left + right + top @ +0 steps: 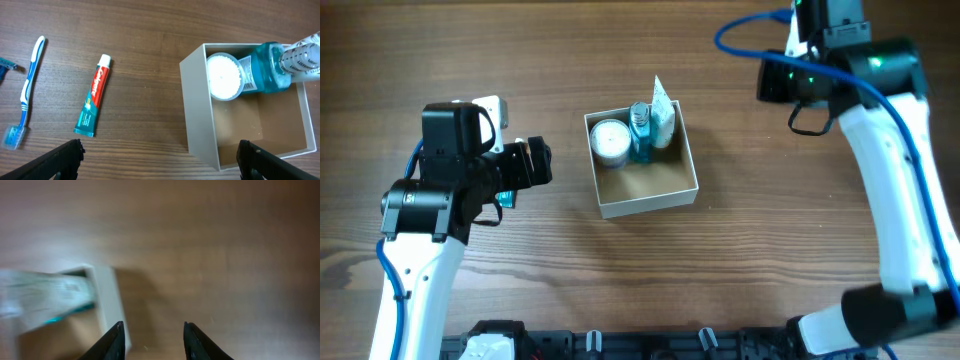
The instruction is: Pack container
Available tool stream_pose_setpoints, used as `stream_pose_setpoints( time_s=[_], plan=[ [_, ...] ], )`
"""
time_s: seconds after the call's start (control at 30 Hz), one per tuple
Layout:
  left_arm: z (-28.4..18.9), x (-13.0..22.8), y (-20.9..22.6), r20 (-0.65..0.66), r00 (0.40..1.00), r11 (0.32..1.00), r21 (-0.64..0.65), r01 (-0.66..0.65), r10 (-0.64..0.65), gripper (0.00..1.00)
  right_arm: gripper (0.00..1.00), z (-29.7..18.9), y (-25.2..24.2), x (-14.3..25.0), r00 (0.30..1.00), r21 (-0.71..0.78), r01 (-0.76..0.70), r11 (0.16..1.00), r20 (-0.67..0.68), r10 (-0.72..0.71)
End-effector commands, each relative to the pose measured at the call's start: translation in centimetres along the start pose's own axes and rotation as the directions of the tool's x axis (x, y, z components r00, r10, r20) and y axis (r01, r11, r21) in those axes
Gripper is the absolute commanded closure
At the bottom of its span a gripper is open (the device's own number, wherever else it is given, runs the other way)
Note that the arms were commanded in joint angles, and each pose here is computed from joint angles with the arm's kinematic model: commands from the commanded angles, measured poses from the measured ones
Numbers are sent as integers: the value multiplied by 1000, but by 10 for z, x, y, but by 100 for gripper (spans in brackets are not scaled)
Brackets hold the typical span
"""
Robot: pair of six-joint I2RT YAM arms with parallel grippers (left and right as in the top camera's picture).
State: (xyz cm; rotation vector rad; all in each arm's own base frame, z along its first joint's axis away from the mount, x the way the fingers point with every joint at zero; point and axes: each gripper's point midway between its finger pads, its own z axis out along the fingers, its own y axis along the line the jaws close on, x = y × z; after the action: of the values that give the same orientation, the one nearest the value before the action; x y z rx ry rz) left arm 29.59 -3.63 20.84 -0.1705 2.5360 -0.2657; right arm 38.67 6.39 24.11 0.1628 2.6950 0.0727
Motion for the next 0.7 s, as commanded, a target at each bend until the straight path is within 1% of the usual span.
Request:
stream_pose_setpoints(
  time_s=[0.0,0.07,0.13,0.23,0.33,0.37,0.5,0.67],
  plan=[
    [-3,-4,-1,12,1000,1000,-5,8,-8,0,78,63,4,52,976,-35,-57,998,-214,49],
    [-3,-4,-1,12,1000,1000,-5,8,-8,0,80,90,15,84,952,-120,-71,990,-305,32],
    [-3,-4,-1,12,1000,1000,-5,8,-8,0,80,104,25,105,937,-190,-66,980,-350,-5],
    [-3,-4,-1,12,1000,1000,-5,8,-8,0,79,118,27,130,920,-189,-50,981,-392,-29],
    [-3,-4,-1,12,1000,1000,-5,8,-8,0,79,123,35,147,907,-205,-21,979,-415,-68],
    [-3,-4,-1,12,1000,1000,-5,8,-8,0,79,121,44,153,899,-247,3,969,-423,-110],
    [-3,-4,-1,12,1000,1000,-5,8,-8,0,79,118,64,163,892,-277,51,959,-420,-169],
    [-3,-4,-1,13,1000,1000,-5,8,-8,0,79,110,79,172,873,-349,26,937,-449,-191]
  ],
)
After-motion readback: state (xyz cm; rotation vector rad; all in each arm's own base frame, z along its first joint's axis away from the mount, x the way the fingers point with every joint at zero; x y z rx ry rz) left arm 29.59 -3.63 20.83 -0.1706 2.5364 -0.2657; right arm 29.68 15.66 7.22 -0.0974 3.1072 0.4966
